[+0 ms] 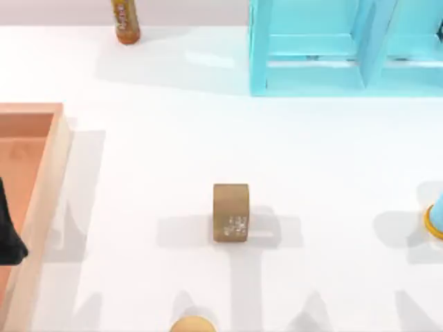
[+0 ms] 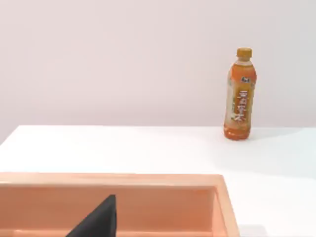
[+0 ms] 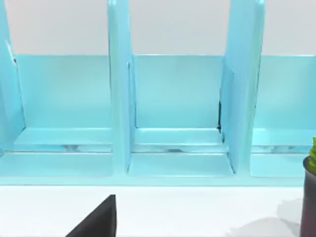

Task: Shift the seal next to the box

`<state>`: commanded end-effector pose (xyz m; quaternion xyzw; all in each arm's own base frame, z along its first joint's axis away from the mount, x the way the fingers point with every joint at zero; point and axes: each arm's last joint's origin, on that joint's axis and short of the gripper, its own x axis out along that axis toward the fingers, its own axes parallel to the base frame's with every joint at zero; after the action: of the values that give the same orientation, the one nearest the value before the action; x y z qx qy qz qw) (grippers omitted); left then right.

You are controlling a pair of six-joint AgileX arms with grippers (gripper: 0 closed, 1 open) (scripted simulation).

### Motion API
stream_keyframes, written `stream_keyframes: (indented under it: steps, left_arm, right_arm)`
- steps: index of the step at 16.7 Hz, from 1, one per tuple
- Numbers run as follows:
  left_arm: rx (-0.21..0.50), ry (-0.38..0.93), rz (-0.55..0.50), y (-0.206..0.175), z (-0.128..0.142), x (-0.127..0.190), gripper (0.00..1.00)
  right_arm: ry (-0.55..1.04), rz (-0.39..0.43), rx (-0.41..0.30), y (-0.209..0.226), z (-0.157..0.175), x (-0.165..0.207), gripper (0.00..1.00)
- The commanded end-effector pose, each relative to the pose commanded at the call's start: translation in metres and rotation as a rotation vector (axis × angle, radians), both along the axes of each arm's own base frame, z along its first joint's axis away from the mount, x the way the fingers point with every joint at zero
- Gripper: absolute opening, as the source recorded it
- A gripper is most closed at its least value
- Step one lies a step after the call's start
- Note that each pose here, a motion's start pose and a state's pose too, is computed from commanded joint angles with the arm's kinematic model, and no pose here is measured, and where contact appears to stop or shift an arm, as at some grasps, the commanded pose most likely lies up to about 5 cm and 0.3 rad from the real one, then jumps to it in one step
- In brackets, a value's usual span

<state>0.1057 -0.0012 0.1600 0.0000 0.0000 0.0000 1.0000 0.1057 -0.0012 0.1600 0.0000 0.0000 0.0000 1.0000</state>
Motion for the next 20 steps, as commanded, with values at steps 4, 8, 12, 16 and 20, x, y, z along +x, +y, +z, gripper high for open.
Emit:
stream_keyframes:
  steps: [4,8,12,16,20]
  left_arm:
    - [-0.009,0.022,-0.01,-0.001,0.005,0.0,1.0]
    - [-0.06,0.15,-0.064,-0.007,0.032,0.005,1.0]
    - [-0.13,0.37,-0.137,-0.022,0.077,0.025,1.0]
    - [-0.182,0.648,-0.195,-0.05,0.12,0.067,1.0]
    - [-0.19,0.946,-0.208,-0.101,0.143,0.122,1.0]
  right_arm:
    - [0.0,0.0,0.0,0.0,0.0,0.0,1.0]
    - [0.0,0.0,0.0,0.0,0.0,0.0,1.0]
    - [0.0,0.0,0.0,0.0,0.0,0.0,1.0]
    - [0.0,0.0,0.0,0.0,0.0,0.0,1.0]
    - [0.0,0.0,0.0,0.0,0.0,0.0,1.0]
